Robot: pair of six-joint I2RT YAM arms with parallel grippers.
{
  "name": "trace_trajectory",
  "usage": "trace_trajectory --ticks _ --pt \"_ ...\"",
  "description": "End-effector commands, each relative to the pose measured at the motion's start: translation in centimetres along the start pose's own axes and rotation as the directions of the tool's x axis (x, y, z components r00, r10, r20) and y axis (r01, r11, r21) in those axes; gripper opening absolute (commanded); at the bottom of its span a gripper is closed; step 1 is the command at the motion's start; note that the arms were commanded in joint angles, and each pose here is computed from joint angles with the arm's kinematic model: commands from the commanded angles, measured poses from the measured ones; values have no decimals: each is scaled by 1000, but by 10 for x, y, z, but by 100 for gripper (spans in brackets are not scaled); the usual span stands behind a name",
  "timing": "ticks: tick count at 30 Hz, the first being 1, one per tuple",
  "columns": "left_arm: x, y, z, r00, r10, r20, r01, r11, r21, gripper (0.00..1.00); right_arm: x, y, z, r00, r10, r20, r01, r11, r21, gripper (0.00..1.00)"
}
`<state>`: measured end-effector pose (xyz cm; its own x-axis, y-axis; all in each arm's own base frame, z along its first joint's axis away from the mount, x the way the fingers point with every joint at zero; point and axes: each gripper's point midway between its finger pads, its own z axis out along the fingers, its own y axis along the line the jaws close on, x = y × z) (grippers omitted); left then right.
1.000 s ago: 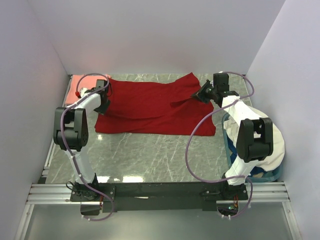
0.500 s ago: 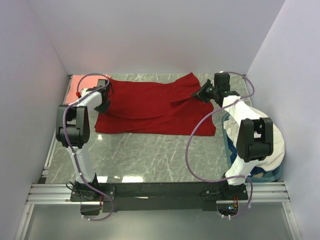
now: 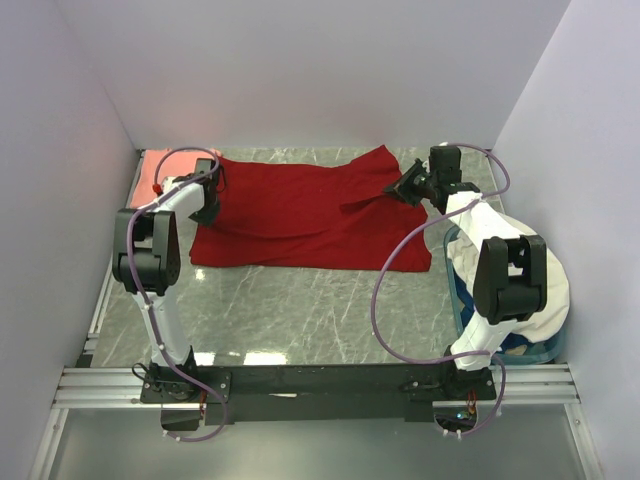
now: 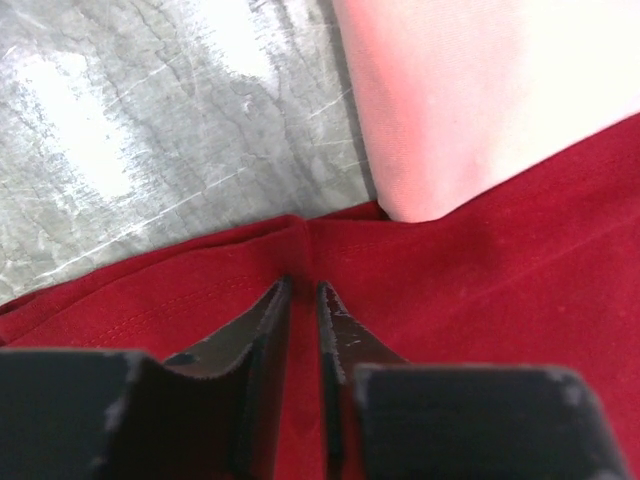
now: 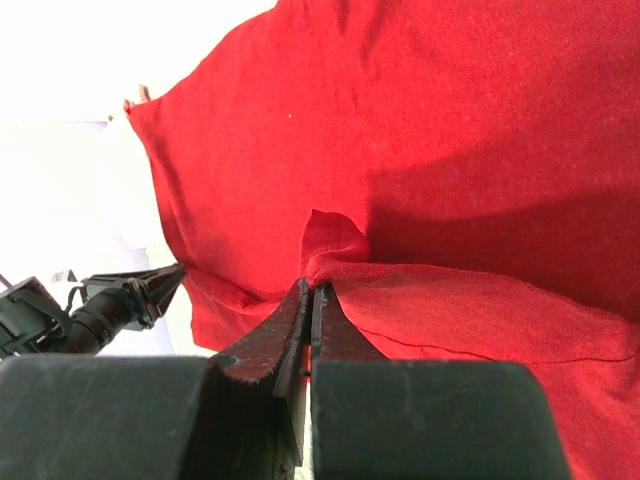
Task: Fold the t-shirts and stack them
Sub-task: Fold the tshirt
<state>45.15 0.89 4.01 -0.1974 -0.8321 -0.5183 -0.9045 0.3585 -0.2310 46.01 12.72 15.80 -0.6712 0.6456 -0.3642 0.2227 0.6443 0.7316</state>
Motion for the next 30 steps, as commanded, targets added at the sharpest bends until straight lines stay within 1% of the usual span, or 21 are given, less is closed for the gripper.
trace_trajectory --ticks 1,5,6,8,17,21,23,24,27,30 --pt "-5 -9 -3 1000 5 7 -5 1000 17 20 -7 6 -4 1000 -12 24 13 999 -36 0" --pt "-5 -12 -4 1000 13 4 -13 999 31 10 -6 5 -5 1000 -10 23 11 999 -35 0" --pt "-6 -12 -5 1000 14 6 -14 999 32 5 -7 6 -6 1000 -11 26 12 999 -40 0" --pt "-7 -11 -6 1000 16 9 -16 999 32 1 -5 5 -7 1000 -10 24 11 999 -38 0" --pt "-13 -12 -13 1000 7 21 -8 999 36 1 -6 7 -10 1000 -9 30 10 999 -48 0" --pt "-13 -11 -10 1000 3 24 -3 1000 18 30 -6 7 -10 1000 -7 28 9 999 -51 0" --pt "-13 -11 -8 1000 1 27 -1 1000 3 38 -5 7 -10 1000 -8 26 9 999 -51 0" --pt "-14 -12 -8 1000 0 29 0 1000 0 40 -5 7 -10 1000 -6 25 7 999 -52 0" --pt "-13 -13 -5 1000 3 27 -3 1000 -10 43 -5 6 -8 1000 -8 22 9 999 -49 0" --pt "-11 -14 -3 1000 2 20 -2 1000 -15 43 -5 6 -8 1000 -7 22 8 999 -51 0"
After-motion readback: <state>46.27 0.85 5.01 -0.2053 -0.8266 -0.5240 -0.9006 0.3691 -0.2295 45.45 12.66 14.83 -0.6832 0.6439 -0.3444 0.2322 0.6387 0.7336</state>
